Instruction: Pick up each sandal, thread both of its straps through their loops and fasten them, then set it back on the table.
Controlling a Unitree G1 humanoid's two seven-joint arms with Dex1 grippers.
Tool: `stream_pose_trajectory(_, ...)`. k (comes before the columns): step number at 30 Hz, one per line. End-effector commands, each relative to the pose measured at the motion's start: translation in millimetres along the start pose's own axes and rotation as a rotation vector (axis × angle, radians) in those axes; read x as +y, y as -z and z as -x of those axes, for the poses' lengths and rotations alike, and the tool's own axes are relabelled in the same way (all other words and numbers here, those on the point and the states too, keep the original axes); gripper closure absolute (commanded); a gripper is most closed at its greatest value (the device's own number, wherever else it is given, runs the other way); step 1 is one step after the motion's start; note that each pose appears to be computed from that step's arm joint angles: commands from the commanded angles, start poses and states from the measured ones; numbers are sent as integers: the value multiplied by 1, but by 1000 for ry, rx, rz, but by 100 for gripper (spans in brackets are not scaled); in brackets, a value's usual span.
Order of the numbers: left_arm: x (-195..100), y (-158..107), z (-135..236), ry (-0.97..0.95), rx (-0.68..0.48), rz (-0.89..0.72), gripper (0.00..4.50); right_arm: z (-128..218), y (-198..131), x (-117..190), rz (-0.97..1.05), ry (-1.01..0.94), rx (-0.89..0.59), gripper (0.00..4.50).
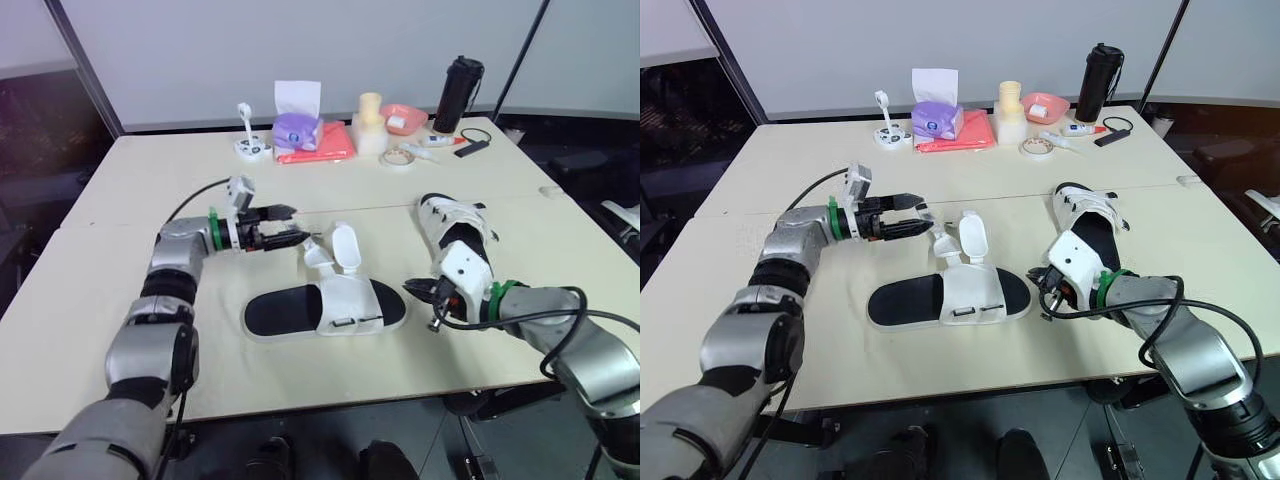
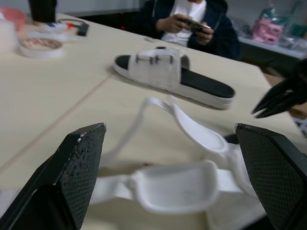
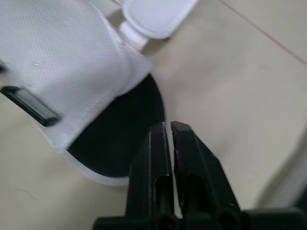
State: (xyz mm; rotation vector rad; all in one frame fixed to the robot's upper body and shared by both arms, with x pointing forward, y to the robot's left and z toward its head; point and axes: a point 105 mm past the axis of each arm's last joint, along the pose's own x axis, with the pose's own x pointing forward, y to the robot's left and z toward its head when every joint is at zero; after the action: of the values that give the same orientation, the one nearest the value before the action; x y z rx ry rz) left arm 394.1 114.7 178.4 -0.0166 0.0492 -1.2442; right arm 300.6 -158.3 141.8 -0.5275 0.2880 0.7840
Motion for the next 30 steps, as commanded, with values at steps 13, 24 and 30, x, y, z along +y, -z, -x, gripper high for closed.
stream_pose_trajectory(13,-2,45,-5,-157,119,286,0,-34,12,20,-25,-137,-62,446)
stream_pose_trajectory(24,8,44,-43,-252,-67,883,0,-43,19,24,-17,-139,-49,446)
stream_pose_trajectory(30,7,48,-64,-283,-124,1028,0,-42,19,25,-9,-135,-45,446)
